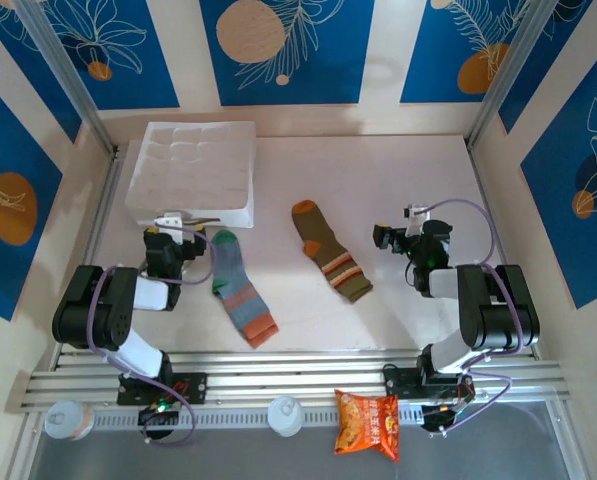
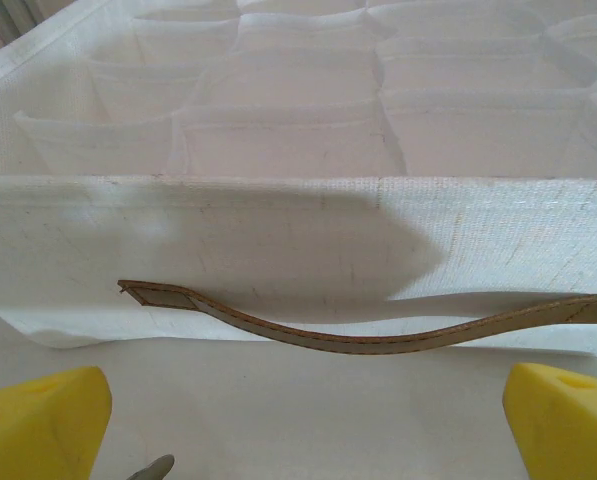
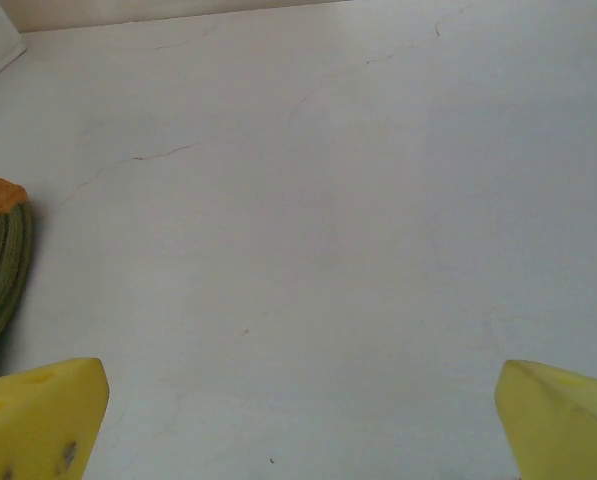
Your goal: Roll the socks
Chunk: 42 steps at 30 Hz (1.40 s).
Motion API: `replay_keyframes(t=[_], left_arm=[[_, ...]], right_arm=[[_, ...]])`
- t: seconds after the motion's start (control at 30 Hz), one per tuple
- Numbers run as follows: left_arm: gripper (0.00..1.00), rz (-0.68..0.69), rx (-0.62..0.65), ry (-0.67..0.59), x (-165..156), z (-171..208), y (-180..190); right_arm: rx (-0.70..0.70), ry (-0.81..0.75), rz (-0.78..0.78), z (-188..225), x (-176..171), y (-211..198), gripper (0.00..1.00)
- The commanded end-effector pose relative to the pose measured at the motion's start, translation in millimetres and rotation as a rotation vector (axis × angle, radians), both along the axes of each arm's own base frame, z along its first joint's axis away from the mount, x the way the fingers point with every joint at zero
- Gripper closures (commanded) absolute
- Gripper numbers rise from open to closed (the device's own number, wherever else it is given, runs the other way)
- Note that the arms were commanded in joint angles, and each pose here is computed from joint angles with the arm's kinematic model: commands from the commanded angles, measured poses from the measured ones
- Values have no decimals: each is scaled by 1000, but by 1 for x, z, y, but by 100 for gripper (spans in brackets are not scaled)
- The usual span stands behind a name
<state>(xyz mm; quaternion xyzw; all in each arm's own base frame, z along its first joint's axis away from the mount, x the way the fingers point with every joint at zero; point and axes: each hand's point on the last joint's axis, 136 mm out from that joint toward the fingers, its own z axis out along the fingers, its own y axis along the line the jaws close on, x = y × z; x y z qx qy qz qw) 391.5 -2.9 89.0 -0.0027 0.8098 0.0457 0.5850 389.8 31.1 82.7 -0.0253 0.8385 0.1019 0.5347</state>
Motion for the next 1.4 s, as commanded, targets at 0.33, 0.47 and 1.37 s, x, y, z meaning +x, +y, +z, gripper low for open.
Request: replay_keyframes(t=[0.33, 0.47, 1.37], left_arm=[[0, 1, 12, -9, 2, 5, -1], [0, 0, 11, -8, 2, 5, -1], [0, 240, -44, -231, -28, 149, 25]], right_arm=[[4, -38, -8, 11, 6, 1, 1], [4, -37, -8, 11, 6, 1, 1], [-169, -276, -136, 165, 11, 0, 1]])
